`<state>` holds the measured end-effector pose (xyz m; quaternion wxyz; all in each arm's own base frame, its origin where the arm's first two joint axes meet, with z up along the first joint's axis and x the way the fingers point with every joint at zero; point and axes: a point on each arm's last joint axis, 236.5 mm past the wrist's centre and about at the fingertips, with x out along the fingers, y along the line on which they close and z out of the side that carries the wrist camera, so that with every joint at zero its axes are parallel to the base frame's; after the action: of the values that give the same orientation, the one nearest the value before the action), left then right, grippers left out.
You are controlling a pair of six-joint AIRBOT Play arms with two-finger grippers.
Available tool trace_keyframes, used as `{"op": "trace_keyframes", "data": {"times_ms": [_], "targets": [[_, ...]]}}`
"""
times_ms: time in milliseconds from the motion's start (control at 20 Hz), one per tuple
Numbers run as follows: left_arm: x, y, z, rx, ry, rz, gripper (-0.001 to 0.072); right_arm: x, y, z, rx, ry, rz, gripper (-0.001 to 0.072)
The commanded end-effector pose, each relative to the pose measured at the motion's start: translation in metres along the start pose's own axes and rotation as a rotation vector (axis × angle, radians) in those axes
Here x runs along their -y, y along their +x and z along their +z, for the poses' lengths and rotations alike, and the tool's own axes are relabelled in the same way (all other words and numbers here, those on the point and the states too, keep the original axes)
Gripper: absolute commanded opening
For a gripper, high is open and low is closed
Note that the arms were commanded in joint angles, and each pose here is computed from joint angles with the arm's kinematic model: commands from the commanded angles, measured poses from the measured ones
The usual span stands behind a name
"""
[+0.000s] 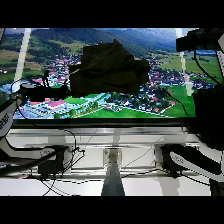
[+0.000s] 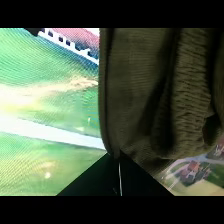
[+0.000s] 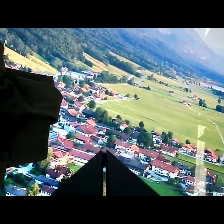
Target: Fold the clothes and pants, and hang the long-sleeved shirts on hangers.
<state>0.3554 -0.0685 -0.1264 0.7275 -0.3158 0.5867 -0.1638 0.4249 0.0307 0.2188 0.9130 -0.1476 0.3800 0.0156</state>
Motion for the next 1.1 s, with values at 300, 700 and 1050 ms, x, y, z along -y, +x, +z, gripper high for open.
{"op": "trace_keyframes", "data": {"times_ms": [300, 700, 1050], "targets": [[0.002, 0.002, -0.003, -0.012, 0.033, -0.009, 0.0015, -0.001, 0.000, 0.001, 0.003, 0.001, 0.005, 0.0025], [0.004, 0.002, -0.006, -0.026, 0.034, -0.020, 0.0015, -0.046, -0.002, 0.034, 0.132, 0.088, 0.196, 0.0025], [0.010, 0.001, -0.012, -0.050, 0.085, -0.044, 0.0015, -0.247, 0.062, -0.006, -0.044, -0.182, 0.610, 0.0026]]}}
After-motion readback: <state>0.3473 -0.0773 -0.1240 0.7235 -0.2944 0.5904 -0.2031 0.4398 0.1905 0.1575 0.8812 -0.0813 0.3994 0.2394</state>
